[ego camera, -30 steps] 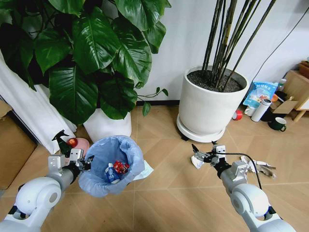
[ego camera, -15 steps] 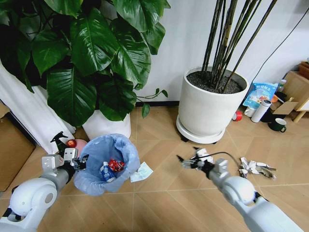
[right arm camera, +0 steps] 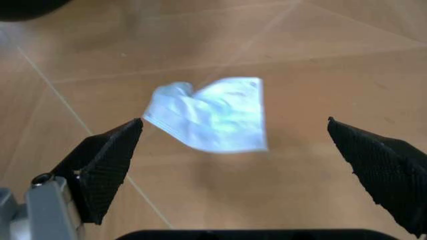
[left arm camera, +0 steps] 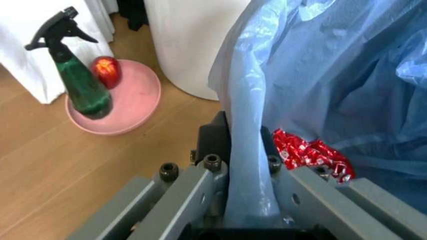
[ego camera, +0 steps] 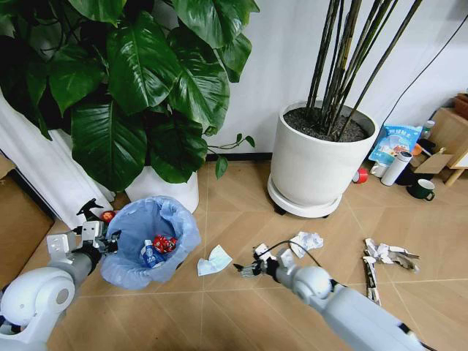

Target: Pick up the trash bin and place the garbage on the floor into it.

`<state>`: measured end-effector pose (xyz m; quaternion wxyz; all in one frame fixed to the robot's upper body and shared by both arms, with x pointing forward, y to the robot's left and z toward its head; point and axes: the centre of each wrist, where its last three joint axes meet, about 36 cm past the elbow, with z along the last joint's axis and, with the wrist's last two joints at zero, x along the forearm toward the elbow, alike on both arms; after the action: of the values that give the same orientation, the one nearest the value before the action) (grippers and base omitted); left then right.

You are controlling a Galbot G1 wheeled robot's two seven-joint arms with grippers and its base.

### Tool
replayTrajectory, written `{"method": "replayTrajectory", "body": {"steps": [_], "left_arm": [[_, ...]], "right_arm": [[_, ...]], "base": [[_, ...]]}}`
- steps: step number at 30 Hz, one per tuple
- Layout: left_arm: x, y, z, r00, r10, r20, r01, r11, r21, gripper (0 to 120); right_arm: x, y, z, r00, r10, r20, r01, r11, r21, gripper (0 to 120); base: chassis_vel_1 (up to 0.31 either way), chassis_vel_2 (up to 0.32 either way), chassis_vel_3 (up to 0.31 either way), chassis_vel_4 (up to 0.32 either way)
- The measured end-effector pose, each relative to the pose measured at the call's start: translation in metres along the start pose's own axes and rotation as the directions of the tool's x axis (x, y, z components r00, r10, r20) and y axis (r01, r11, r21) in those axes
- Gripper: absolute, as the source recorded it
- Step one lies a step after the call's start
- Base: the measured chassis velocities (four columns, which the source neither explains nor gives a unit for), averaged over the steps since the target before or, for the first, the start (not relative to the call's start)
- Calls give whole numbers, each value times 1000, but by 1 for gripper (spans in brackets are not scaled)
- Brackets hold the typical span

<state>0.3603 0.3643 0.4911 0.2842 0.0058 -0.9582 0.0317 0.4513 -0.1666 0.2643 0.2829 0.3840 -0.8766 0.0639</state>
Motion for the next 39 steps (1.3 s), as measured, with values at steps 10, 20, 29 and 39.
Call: {"method": "replayTrajectory", "body": {"steps": [10, 20, 29, 39], "left_arm": [[-8, -2, 7, 999, 14, -34, -12, 999, 51, 0], [-12, -1, 5, 999, 15, -36, -13, 999, 50, 0], [-13, 3, 7, 999, 9, -39, -6, 998, 60, 0], [-10, 1, 5, 999, 12, -30, -10, 998, 57, 0]], "right_arm": [[-63, 18, 7, 1000, -22, -20, 22, 1000, -8, 100], [-93, 13, 23, 998, 1, -56, 0, 1000, 14, 100], [-113, 11, 27, 997, 4, -74, -3, 1000, 16, 100], [-125, 13, 35, 995, 2, -101, 0, 1000, 19, 100]], "base": [[0, 0, 0, 0], [0, 0, 0, 0], [0, 0, 0, 0], [0, 0, 0, 0]]}}
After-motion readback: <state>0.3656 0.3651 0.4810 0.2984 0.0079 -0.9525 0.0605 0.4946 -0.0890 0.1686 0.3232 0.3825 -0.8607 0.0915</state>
